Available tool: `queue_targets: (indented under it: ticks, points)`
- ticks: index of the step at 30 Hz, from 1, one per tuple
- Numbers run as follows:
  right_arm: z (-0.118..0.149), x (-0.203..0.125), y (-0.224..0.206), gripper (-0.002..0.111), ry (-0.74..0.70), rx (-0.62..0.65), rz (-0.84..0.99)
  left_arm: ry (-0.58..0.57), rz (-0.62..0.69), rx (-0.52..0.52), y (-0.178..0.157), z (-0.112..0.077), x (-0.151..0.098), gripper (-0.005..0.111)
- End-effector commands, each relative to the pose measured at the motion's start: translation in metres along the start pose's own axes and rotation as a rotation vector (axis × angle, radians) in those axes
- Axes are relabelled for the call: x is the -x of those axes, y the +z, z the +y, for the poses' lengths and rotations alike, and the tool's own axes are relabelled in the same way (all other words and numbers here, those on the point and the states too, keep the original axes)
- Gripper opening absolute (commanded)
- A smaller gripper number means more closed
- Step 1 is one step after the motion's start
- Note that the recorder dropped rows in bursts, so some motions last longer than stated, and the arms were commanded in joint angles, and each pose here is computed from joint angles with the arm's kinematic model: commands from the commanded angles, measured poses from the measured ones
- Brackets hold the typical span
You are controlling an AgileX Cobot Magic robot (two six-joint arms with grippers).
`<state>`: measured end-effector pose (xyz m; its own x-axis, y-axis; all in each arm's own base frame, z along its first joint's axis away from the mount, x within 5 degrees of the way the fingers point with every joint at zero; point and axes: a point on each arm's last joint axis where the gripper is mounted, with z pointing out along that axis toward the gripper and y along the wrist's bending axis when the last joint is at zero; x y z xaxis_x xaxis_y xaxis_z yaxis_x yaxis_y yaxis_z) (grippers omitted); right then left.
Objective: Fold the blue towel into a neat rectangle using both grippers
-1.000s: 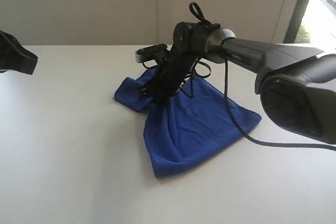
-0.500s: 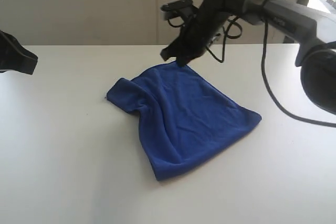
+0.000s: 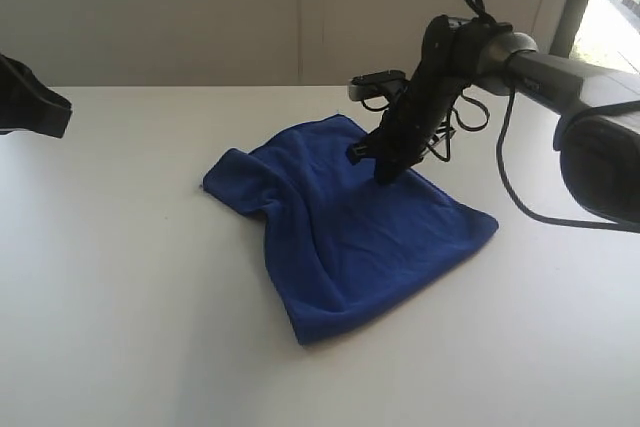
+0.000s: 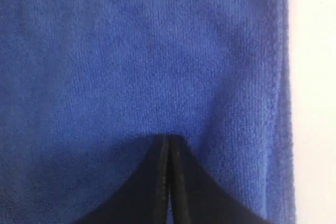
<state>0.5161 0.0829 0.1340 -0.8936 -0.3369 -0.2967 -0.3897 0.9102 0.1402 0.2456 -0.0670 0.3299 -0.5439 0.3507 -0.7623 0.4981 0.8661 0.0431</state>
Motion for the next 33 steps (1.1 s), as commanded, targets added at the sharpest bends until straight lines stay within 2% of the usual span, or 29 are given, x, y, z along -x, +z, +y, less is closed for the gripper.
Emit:
queue_targets:
  ticks: [1,3,5,12,16,20,24,29,33]
  points:
    - [-0.015,-0.009,0.009,0.000,0.031,-0.123,0.067,-0.021,-0.011,-0.002,-0.003,0.000,-0.001,0.000]
    - [-0.024,-0.012,0.007,0.000,0.043,-0.201,0.092,-0.021,-0.011,-0.002,-0.003,0.000,-0.001,0.000]
    - [-0.031,-0.016,0.006,0.000,0.071,-0.223,0.115,-0.021,-0.011,-0.002,-0.003,0.000,-0.001,0.000]
    - [-0.053,-0.028,-0.002,0.000,0.125,-0.218,0.176,-0.036,-0.018,-0.011,-0.003,-0.001,0.000,0.000]
    - [-0.047,-0.019,-0.025,0.000,0.088,-0.199,0.113,-0.038,-0.018,-0.012,-0.003,-0.001,0.000,0.000]
    - [-0.018,-0.003,-0.071,0.000,-0.010,-0.089,-0.006,-0.040,-0.021,-0.011,-0.003,-0.001,0.000,0.000]
    - [0.014,0.004,-0.099,0.000,-0.189,-0.004,-0.056,-0.042,-0.024,-0.010,-0.002,-0.001,0.001,0.000]
    - [0.048,-0.006,-0.085,0.000,-0.258,0.042,0.016,-0.047,0.005,-0.020,0.005,0.000,-0.002,0.000]
    - [0.078,-0.027,-0.058,0.000,-0.333,0.075,0.147,-0.051,0.019,-0.024,0.009,0.001,-0.003,0.000]
